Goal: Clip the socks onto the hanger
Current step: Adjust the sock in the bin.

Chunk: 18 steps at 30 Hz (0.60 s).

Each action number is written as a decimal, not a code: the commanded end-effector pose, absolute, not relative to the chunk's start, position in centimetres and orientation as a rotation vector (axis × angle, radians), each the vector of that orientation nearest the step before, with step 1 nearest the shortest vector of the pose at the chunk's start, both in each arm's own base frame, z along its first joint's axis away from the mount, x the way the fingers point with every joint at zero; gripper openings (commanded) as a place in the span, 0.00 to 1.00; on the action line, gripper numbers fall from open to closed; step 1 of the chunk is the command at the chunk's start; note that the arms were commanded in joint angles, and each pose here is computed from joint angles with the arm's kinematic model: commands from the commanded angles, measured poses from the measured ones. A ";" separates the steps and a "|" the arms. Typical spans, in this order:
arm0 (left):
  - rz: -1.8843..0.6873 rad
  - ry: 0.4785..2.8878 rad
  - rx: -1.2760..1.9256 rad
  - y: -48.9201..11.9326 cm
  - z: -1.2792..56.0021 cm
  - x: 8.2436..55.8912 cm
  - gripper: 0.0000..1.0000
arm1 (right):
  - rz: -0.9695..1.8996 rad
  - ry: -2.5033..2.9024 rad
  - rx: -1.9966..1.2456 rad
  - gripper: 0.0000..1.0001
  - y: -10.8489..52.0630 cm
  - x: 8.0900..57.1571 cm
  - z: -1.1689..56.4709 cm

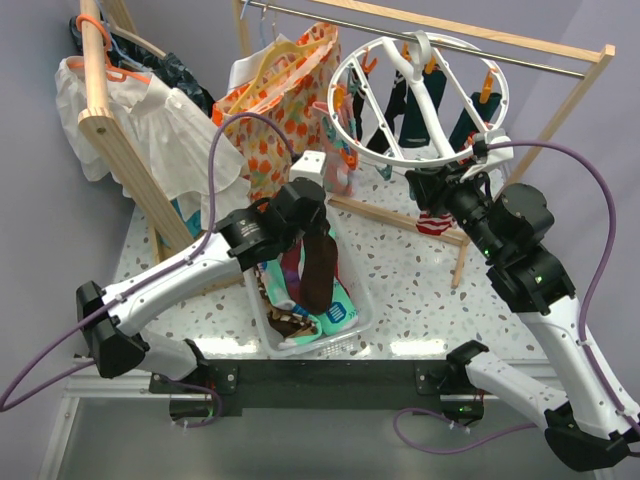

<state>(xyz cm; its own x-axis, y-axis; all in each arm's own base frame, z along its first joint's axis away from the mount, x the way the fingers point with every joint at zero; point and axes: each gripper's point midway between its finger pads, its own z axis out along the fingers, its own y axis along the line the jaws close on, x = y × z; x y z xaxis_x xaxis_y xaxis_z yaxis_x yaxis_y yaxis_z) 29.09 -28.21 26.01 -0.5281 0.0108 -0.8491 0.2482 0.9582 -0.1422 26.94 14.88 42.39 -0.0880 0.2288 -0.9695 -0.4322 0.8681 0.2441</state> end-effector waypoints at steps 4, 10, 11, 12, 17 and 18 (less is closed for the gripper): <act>-0.424 1.855 0.188 -27.2 37.1 29.0 0.00 | 0.552 1.562 -0.169 0.00 14.7 26.5 43.1; -0.472 1.817 0.191 -27.3 39.0 28.6 0.00 | 0.553 1.556 -0.168 0.00 14.6 26.4 43.4; -0.472 1.825 0.187 -27.2 38.6 28.6 0.00 | 0.553 1.556 -0.166 0.00 14.6 26.4 43.3; -0.466 1.847 0.196 -27.3 37.5 28.5 0.00 | 0.553 1.558 -0.166 0.00 14.6 26.4 43.3; -0.528 1.974 0.222 -28.4 33.1 27.1 0.01 | 0.545 1.552 -0.165 0.00 14.4 26.3 43.4; -0.515 2.014 0.229 -28.4 31.3 26.9 0.01 | 0.542 1.552 -0.162 0.00 14.3 26.3 43.3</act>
